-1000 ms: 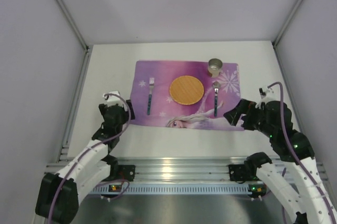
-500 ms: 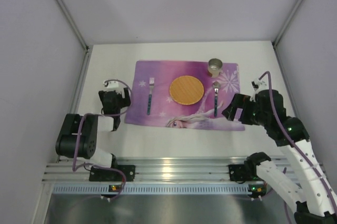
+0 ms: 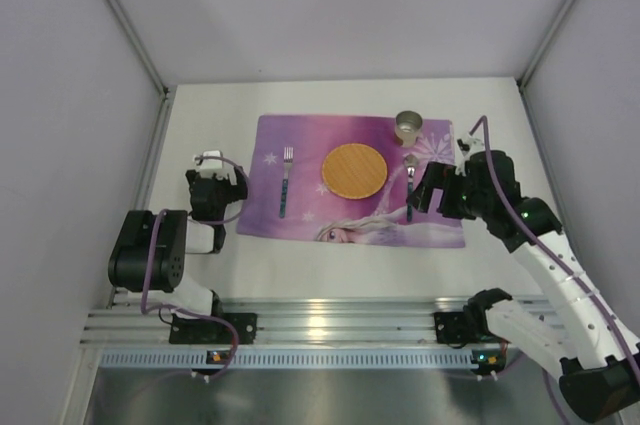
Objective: Set the dinner table for one person
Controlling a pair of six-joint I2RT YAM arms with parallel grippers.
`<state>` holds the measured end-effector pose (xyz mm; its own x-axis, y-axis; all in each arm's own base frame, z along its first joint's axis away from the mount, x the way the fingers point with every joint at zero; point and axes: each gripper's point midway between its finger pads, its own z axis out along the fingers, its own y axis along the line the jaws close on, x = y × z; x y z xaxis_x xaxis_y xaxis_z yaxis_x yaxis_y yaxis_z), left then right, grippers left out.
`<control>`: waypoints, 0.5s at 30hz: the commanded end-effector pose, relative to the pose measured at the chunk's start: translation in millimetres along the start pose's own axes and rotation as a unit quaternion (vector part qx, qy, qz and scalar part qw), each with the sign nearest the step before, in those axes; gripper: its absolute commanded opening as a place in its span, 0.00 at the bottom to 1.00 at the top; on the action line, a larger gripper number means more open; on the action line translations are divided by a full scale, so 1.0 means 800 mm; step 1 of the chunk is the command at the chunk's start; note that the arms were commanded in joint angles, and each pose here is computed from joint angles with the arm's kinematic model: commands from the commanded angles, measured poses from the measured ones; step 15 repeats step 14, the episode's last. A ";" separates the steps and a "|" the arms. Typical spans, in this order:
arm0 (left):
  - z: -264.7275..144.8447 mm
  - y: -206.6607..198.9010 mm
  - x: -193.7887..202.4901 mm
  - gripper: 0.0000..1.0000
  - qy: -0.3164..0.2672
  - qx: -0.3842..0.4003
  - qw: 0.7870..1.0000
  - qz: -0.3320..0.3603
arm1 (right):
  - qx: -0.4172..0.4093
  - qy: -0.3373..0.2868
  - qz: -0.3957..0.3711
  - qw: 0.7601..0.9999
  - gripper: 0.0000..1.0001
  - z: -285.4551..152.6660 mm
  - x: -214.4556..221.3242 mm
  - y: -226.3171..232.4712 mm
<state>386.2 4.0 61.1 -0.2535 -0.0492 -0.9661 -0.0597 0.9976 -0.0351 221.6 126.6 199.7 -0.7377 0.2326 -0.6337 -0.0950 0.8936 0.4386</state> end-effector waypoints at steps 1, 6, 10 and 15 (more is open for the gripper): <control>0.002 -0.004 -0.027 0.98 -0.045 0.012 0.999 -0.001 | -0.049 -0.027 -0.034 0.998 1.00 -0.001 -0.022 0.035; 0.002 -0.005 -0.026 0.98 -0.044 0.013 0.999 -0.001 | -0.089 -0.061 -0.040 0.993 1.00 -0.018 -0.032 0.059; 0.002 -0.004 -0.027 0.99 -0.045 0.012 0.999 -0.001 | -0.111 -0.083 -0.035 0.990 1.00 -0.031 -0.043 0.070; 0.002 -0.005 -0.027 0.98 -0.045 0.013 0.999 0.000 | -0.148 -0.101 -0.042 0.983 1.00 -0.038 -0.048 0.086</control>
